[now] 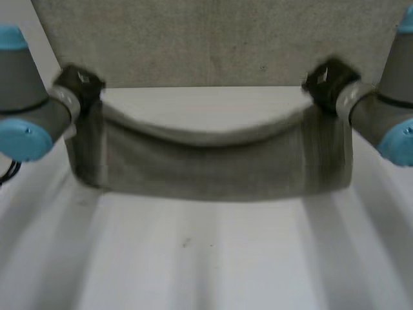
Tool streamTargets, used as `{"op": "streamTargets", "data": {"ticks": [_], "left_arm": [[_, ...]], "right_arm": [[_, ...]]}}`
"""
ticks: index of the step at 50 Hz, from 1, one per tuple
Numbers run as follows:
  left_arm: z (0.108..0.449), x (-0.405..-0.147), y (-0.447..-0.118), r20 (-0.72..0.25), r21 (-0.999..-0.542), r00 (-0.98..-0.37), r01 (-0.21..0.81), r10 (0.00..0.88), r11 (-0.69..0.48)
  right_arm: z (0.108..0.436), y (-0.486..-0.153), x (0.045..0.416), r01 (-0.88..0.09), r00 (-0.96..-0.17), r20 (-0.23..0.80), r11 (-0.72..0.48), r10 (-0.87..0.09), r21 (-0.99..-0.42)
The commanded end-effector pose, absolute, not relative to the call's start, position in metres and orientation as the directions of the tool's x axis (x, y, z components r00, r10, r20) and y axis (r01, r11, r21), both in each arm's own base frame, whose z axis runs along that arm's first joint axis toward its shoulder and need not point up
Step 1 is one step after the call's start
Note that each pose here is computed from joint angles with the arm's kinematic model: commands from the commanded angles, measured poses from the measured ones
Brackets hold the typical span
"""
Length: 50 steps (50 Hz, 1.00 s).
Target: Fold the towel.
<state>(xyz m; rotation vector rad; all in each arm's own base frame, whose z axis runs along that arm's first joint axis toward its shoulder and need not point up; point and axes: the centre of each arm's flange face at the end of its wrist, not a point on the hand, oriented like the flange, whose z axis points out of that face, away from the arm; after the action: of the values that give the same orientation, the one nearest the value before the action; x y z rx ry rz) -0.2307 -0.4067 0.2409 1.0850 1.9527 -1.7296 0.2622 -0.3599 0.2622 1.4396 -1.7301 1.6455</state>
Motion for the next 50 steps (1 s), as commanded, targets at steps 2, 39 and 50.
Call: {"op": "streamTargets", "data": {"ticks": [2,39,50], "left_arm": [[0.39,-0.235,-0.431,-0.554,-0.703,-0.825,0.538,-0.116,-0.466],[0.143,-0.22,-0.339,-0.579,-0.759,-0.707,0.649,0.405,0.048],[0.164,-0.2,-0.276,-0.652,-0.613,-0.567,0.785,0.504,0.089]], "right_arm": [[0.403,-0.39,0.273,-0.676,-0.66,0.722,-0.585,0.209,-0.449],[0.168,-0.327,0.24,-0.688,-0.571,0.572,-0.035,-0.589,-0.724],[0.213,-0.289,0.195,-0.762,-0.541,0.483,0.159,-0.688,-0.627]]}}
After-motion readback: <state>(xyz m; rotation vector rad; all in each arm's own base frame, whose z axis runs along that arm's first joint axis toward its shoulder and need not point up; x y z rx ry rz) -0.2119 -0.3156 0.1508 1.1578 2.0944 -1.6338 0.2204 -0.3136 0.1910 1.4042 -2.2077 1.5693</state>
